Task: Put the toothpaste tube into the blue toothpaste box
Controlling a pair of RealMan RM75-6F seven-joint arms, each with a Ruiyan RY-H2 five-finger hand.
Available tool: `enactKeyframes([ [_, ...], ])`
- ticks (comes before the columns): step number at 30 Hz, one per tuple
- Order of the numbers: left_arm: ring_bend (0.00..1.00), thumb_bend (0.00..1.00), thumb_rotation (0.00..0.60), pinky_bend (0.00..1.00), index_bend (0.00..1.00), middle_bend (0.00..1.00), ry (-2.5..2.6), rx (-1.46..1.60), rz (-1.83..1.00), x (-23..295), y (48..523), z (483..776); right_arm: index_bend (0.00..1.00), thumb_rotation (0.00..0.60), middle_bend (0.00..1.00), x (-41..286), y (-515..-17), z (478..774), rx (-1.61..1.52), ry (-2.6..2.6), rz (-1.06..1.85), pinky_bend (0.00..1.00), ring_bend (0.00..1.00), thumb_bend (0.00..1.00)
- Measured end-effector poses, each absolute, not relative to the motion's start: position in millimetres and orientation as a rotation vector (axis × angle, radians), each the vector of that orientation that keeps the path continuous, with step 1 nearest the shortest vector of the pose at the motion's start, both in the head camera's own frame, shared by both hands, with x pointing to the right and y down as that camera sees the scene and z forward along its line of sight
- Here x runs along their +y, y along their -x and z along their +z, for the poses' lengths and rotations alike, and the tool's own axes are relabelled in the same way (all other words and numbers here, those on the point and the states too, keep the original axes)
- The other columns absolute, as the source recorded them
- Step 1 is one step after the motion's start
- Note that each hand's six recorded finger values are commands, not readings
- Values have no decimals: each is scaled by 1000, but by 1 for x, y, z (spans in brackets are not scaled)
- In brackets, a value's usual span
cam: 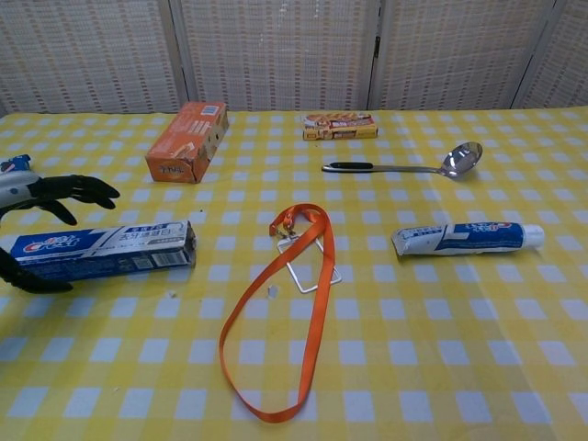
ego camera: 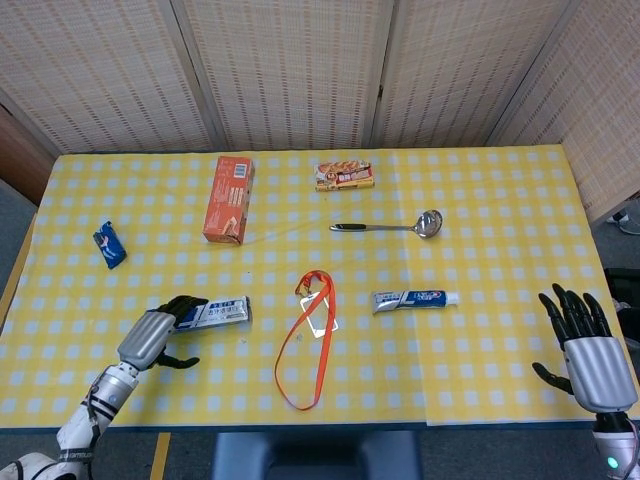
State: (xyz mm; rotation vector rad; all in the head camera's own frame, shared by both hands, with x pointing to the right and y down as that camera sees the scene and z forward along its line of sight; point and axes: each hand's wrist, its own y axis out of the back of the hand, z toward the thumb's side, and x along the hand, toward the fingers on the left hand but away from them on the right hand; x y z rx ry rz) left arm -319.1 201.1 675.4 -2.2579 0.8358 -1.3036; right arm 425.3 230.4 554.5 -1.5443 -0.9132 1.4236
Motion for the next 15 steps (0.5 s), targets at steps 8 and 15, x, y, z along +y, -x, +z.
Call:
enactKeyframes([
  [8,154,184,600,267,203,225,2307,805,-1286,174,288,715,0,600,0,227,-425,565,-887,1559,1455,0,0,105],
  [15,266,180,600,347,321,369,2316,861,-1321,159,291,739,0,600,0,226,-427,567,-889,1578,1459,0,0,106],
])
